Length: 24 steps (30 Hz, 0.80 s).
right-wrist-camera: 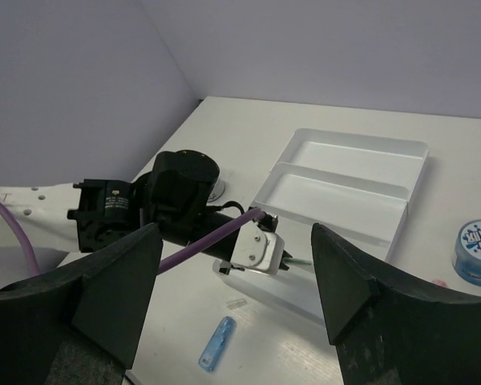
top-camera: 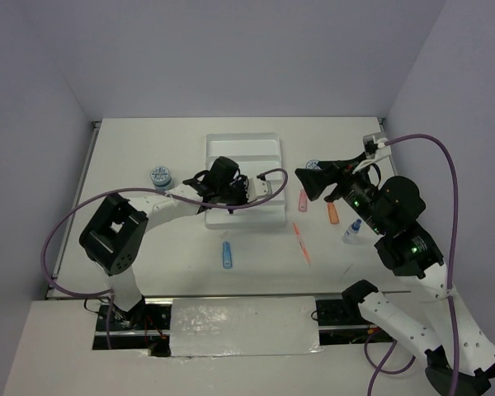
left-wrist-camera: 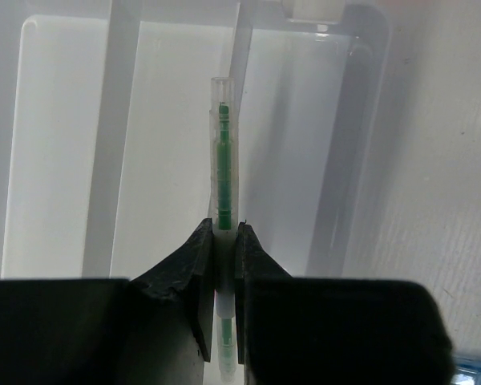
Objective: Sort the stationery into containers
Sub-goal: Place the pen in the storage box.
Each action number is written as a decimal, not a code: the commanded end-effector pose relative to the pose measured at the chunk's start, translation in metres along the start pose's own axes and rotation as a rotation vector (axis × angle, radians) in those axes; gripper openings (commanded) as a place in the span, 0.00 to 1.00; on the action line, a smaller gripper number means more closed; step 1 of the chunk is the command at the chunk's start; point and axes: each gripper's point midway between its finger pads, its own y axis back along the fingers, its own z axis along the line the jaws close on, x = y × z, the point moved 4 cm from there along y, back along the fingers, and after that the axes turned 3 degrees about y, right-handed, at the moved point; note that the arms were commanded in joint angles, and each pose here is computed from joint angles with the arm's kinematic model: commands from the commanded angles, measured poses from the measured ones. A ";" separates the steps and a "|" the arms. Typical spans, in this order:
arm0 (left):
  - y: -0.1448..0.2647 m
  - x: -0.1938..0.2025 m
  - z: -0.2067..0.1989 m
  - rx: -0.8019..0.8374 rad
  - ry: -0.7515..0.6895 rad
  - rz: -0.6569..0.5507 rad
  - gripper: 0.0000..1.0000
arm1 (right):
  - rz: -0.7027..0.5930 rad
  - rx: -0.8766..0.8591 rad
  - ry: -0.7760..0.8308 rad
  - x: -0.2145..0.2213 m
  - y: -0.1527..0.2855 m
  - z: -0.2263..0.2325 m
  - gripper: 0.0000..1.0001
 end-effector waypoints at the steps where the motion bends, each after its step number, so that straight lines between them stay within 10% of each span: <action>1: 0.002 -0.016 0.006 0.032 -0.031 -0.069 0.17 | -0.011 0.004 0.034 -0.004 0.003 -0.002 0.82; 12: -0.011 0.009 -0.004 0.052 0.013 -0.016 0.30 | 0.002 -0.002 0.030 -0.001 -0.003 -0.001 0.82; 13: -0.011 0.006 -0.002 0.047 0.017 -0.014 0.98 | 0.003 0.000 0.030 -0.001 -0.004 -0.002 0.82; 24: 0.021 -0.028 0.016 -0.088 0.025 -0.097 0.99 | -0.002 0.026 0.038 -0.001 -0.006 -0.006 0.82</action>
